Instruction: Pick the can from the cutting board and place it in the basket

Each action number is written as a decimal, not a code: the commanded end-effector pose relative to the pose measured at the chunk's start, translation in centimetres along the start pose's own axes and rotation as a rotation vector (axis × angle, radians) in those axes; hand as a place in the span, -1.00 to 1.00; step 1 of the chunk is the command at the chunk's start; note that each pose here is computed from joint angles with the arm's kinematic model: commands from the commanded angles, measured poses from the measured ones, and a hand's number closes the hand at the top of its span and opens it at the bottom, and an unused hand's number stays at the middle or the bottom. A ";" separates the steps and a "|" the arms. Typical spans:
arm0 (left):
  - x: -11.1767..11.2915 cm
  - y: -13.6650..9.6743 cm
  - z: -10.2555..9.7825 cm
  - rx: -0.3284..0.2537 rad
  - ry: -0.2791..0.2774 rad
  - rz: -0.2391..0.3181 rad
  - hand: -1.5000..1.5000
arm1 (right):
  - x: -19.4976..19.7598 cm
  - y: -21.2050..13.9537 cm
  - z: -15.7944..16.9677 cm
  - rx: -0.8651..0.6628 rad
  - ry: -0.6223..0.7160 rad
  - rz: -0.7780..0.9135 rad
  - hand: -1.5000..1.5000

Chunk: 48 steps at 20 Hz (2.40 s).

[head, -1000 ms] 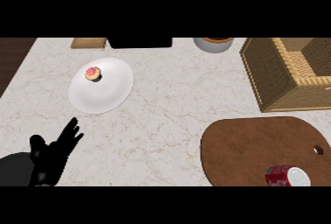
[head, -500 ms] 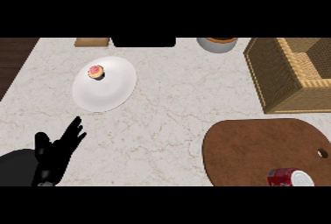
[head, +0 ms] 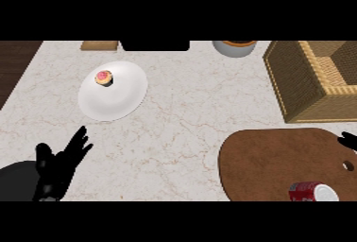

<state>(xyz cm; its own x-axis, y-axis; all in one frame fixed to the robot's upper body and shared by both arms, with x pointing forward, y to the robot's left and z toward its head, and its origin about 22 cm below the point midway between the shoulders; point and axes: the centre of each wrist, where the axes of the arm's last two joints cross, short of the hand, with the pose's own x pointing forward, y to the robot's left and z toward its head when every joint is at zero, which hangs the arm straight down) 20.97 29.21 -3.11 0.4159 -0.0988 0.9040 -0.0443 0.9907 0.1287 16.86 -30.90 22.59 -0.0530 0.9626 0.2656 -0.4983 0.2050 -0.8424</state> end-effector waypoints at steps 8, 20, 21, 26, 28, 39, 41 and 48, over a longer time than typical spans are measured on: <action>-3.6 0.2 -0.1 -0.003 0.138 -0.004 0.00 | 0.2 3.8 -2.7 -0.031 0.000 0.003 -1.00; -1.7 2.3 -1.1 0.021 0.123 -0.017 0.00 | -1.4 7.1 -4.3 0.025 0.012 0.052 -1.00; -2.8 -0.5 -0.2 0.012 0.126 -0.013 0.00 | -1.4 7.2 -4.6 0.041 0.028 0.061 -1.00; -2.3 -1.4 0.3 0.010 0.127 -0.018 0.00 | -2.3 7.4 -6.1 0.076 0.060 0.076 -1.00; -3.0 -0.1 0.5 0.018 0.134 -0.008 0.00 | -1.7 9.5 -5.5 0.070 0.061 0.067 -1.00; -1.9 0.8 0.1 0.002 0.127 -0.025 0.00 | -2.0 9.8 -7.8 0.044 0.055 0.051 -1.00; -1.8 1.2 -0.6 0.018 0.126 -0.013 0.00 | -4.4 9.2 -8.6 0.050 0.056 0.060 -1.00; -2.7 -0.5 0.1 0.020 0.126 -0.001 0.00 | -3.5 9.6 -8.8 -0.003 -0.016 0.220 1.00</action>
<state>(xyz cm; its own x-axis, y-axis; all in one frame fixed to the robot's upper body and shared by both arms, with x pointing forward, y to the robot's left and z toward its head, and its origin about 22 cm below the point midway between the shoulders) 20.78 29.80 -3.16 0.4274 -0.1004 0.8985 -0.0555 0.9890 0.1370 18.89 -29.86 8.97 -0.1351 0.9821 0.1312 -0.5019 0.0463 -0.8637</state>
